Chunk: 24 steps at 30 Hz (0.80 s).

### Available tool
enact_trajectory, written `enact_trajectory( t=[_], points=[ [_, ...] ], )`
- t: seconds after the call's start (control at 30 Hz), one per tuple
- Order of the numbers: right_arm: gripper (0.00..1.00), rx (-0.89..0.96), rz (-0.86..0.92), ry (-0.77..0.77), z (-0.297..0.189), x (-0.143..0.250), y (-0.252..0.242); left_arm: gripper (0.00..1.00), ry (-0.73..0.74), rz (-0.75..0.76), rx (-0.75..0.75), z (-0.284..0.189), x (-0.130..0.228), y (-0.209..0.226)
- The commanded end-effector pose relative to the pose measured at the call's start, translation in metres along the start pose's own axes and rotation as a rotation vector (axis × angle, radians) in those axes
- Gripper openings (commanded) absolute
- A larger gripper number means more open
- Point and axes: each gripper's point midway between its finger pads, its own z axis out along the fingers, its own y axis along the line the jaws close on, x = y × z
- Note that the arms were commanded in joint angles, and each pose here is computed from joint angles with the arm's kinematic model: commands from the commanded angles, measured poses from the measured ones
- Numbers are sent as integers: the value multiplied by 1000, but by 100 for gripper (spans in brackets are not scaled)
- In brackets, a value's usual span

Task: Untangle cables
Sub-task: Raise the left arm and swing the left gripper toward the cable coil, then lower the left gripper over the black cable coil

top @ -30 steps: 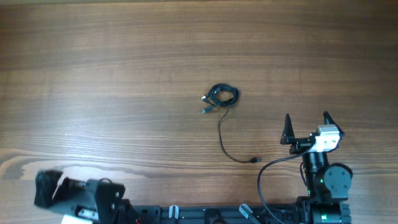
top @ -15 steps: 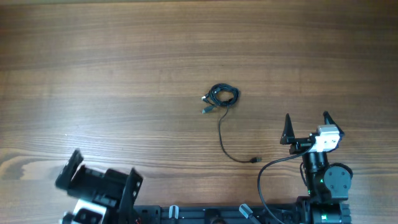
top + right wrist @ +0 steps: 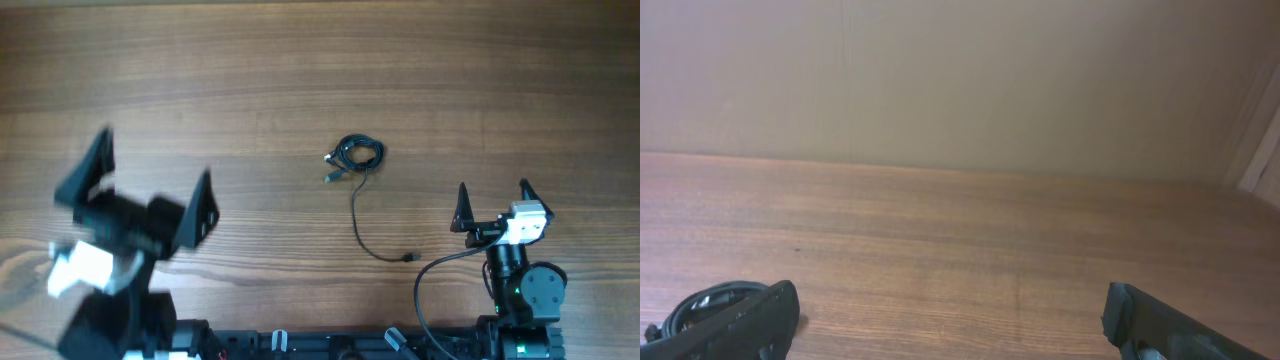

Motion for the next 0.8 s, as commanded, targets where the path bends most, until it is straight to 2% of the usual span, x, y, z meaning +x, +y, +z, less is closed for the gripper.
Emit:
enact_trajectory(
  t=[0.0,0.13,0.27,0.4,0.47,0.63,0.7,0.77],
  points=[
    [100,-12,-9,-12,-1,-3,2,100,143,-65,134,30,51,-3],
    [100,-12,-9,-12,-1,-3,2,100,278,-142,111,32,113,11],
    [100,-12,-8,-12,-1,-3,2,100,417,-231,156,23,173,9],
    [100,-12,-9,-12,-1,-3,2,100,631,-568,22,5,232,16],
    [100,-12,-9,-12,-1,-3,2,100,744,-650,-16,-6,253,12],
    [100,-12,-9,-12,-1,-3,2,100,916,-757,-42,-5,262,-3],
    [100,-12,-9,-12,-1,-3,2,100,972,-748,-22,2,257,-11],
    [100,-12,-9,-12,-1,-3,2,100,1046,-728,-99,5,256,-11]
  ],
)
